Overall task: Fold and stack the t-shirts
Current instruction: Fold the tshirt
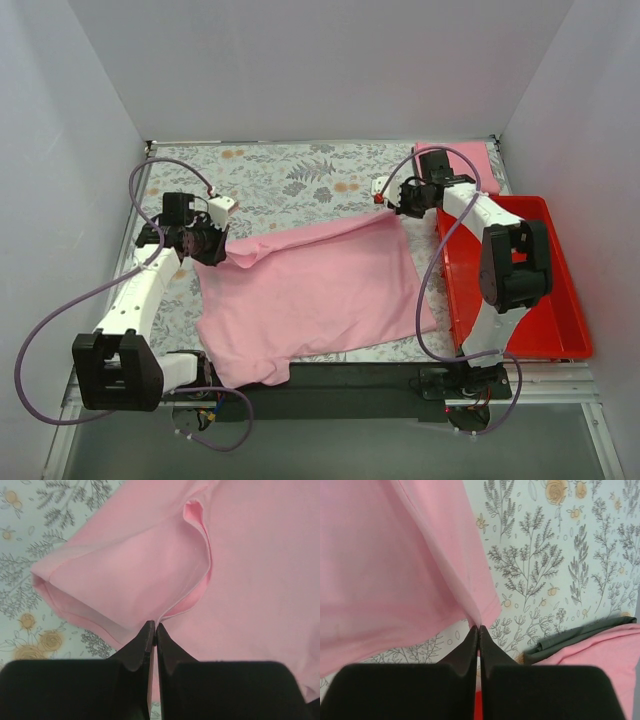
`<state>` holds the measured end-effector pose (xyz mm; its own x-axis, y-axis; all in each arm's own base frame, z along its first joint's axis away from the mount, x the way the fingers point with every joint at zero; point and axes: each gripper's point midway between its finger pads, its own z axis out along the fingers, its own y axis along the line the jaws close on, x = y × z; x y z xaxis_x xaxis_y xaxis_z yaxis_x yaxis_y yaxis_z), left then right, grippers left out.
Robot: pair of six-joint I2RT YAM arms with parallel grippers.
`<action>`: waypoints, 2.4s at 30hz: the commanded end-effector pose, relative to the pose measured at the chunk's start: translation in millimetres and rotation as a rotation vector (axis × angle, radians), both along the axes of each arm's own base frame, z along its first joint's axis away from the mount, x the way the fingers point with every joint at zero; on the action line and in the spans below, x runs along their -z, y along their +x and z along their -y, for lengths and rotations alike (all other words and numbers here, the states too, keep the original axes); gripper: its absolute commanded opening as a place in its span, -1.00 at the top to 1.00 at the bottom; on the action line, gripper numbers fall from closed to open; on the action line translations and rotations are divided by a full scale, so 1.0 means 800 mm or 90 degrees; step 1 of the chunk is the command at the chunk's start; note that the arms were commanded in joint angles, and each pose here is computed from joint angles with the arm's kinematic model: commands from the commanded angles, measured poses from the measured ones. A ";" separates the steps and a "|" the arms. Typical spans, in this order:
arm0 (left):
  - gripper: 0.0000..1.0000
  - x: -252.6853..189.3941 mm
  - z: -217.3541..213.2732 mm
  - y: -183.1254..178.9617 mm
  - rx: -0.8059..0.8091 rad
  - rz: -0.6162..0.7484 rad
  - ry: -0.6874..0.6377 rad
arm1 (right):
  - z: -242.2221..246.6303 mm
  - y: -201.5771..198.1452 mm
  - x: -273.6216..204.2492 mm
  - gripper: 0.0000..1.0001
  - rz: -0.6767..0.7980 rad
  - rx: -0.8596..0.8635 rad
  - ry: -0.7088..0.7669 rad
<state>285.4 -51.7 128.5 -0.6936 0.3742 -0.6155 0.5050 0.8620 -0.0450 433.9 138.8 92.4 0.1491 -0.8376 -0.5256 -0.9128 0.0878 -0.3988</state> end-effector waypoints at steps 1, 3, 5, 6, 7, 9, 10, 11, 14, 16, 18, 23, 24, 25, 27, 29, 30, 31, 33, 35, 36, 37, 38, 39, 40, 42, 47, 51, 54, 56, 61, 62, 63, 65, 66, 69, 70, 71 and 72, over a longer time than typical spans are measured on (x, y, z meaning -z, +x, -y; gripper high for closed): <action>1.00 0.012 0.005 -0.044 0.034 -0.057 -0.007 | 0.008 -0.021 0.001 0.97 0.003 -0.048 -0.029; 1.00 0.018 0.008 -0.055 0.044 -0.077 -0.013 | 0.012 -0.025 0.009 0.97 -0.004 -0.047 -0.038; 1.00 0.025 0.009 -0.062 0.049 -0.092 -0.015 | 0.012 -0.027 0.014 0.97 -0.012 -0.050 -0.041; 1.00 0.028 0.009 -0.065 0.050 -0.099 -0.015 | 0.013 -0.028 0.016 0.97 -0.014 -0.051 -0.042; 1.00 0.031 0.009 -0.067 0.050 -0.106 -0.013 | 0.013 -0.029 0.018 0.97 -0.017 -0.049 -0.043; 1.00 0.041 0.009 -0.077 0.057 -0.135 -0.010 | 0.014 -0.031 0.020 0.97 -0.019 -0.053 -0.046; 1.00 0.045 0.008 -0.080 0.058 -0.145 -0.008 | 0.015 -0.030 0.018 0.97 -0.016 -0.054 -0.048; 1.00 0.050 0.008 -0.084 0.056 -0.156 -0.007 | 0.014 -0.030 0.019 0.97 -0.016 -0.056 -0.050; 1.00 0.055 0.015 -0.091 0.064 -0.178 -0.025 | 0.015 -0.029 0.021 0.97 -0.017 -0.057 -0.054; 1.00 0.058 0.020 -0.096 0.067 -0.193 -0.030 | 0.016 -0.027 0.020 0.97 -0.018 -0.054 -0.053; 1.00 0.062 0.021 -0.099 0.062 -0.208 -0.032 | 0.015 -0.026 0.020 0.97 -0.020 -0.054 -0.052; 1.00 0.074 0.019 -0.108 0.052 -0.236 -0.029 | 0.015 -0.027 0.018 0.97 -0.018 -0.057 -0.053; 1.00 0.076 0.018 -0.108 0.050 -0.237 -0.027 | 0.016 -0.029 0.019 0.97 -0.021 -0.059 -0.055; 1.00 0.078 0.016 -0.108 0.048 -0.238 -0.022 | 0.015 -0.030 0.019 0.97 -0.021 -0.061 -0.054; 1.00 0.082 0.012 -0.105 0.039 -0.235 -0.009 | 0.016 -0.035 0.022 0.97 -0.026 -0.067 -0.058; 1.00 0.082 0.010 -0.103 0.038 -0.236 -0.004 | 0.018 -0.037 0.023 0.97 -0.023 -0.072 -0.063; 1.00 0.082 0.009 -0.101 0.037 -0.234 -0.001 | 0.018 -0.038 0.023 0.97 -0.023 -0.073 -0.064; 1.00 0.082 0.009 -0.100 0.038 -0.232 -0.001 | 0.019 -0.038 0.023 0.97 -0.023 -0.072 -0.065; 1.00 0.079 0.007 -0.096 0.036 -0.225 0.004 | 0.019 -0.037 0.023 0.97 -0.021 -0.072 -0.068; 1.00 0.073 0.005 -0.088 0.036 -0.212 0.013 | 0.020 -0.037 0.020 0.97 -0.020 -0.070 -0.069; 1.00 0.070 0.004 -0.086 0.037 -0.209 0.017 | 0.020 -0.036 0.018 0.97 -0.016 -0.072 -0.070; 1.00 0.066 0.000 -0.082 0.035 -0.200 0.027 | 0.020 -0.037 0.015 0.97 -0.012 -0.073 -0.070; 1.00 0.060 0.000 -0.077 0.037 -0.190 0.028 | 0.019 -0.039 0.015 0.97 -0.012 -0.078 -0.070; 1.00 0.056 -0.001 -0.073 0.039 -0.183 0.032 | 0.019 -0.039 0.014 0.97 -0.012 -0.078 -0.067; 1.00 0.055 -0.001 -0.072 0.040 -0.183 0.032 | 0.018 -0.041 0.014 0.97 -0.012 -0.083 -0.067; 1.00 0.052 -0.001 -0.070 0.044 -0.181 0.034 | 0.018 -0.045 0.014 0.97 -0.016 -0.087 -0.066; 1.00 0.060 -0.002 -0.077 0.055 -0.194 0.040 | 0.024 -0.065 0.027 0.97 -0.033 -0.107 -0.083; 1.00 0.066 -0.006 -0.079 0.056 -0.198 0.050 | 0.025 -0.078 0.032 0.97 -0.040 -0.118 -0.087; 1.00 0.069 -0.006 -0.080 0.058 -0.202 0.051 | 0.026 -0.084 0.038 0.97 -0.049 -0.121 -0.094; 0.62 0.063 -0.004 -0.081 0.062 -0.203 0.045 | 0.027 -0.083 0.037 0.68 -0.052 -0.112 -0.097; 0.18 0.029 -0.009 -0.051 0.053 -0.125 0.025 | 0.015 -0.047 -0.006 -0.27 -0.048 -0.033 -0.043; 0.17 0.028 -0.011 -0.045 0.045 -0.122 0.022 | 0.012 -0.041 -0.015 -0.26 -0.056 -0.018 -0.029; 0.17 0.023 -0.021 -0.036 0.021 -0.117 0.015 | 0.006 -0.024 -0.032 -0.26 -0.062 0.016 -0.003; 0.18 0.028 -0.024 -0.026 0.001 -0.134 -0.015 | -0.003 -0.024 -0.039 -0.15 -0.106 0.034 0.020; 0.18 0.027 -0.031 -0.017 -0.019 -0.132 -0.022 | -0.005 -0.023 -0.032 -0.13 -0.134 0.042 0.024; 0.20 0.037 -0.066 0.004 -0.100 -0.146 -0.045 | -0.007 -0.031 -0.035 -0.02 -0.178 0.070 0.034; 0.23 0.045 -0.070 0.009 -0.113 -0.160 -0.051 | -0.007 -0.043 -0.030 0.10 -0.207 0.086 0.042; 0.24 0.046 -0.071 0.014 -0.125 -0.163 -0.065 | -0.008 -0.051 -0.029 0.20 -0.221 0.089 0.047; 0.26 0.046 -0.077 0.020 -0.142 -0.158 -0.070 | -0.010 -0.060 -0.035 0.30 -0.224 0.090 0.054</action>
<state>283.0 5.3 83.3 -0.8913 0.2132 -0.4001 0.3170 0.9240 -0.2137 427.4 144.1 128.9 -0.0079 -0.8199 -0.5725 -0.9539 0.1780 -0.2417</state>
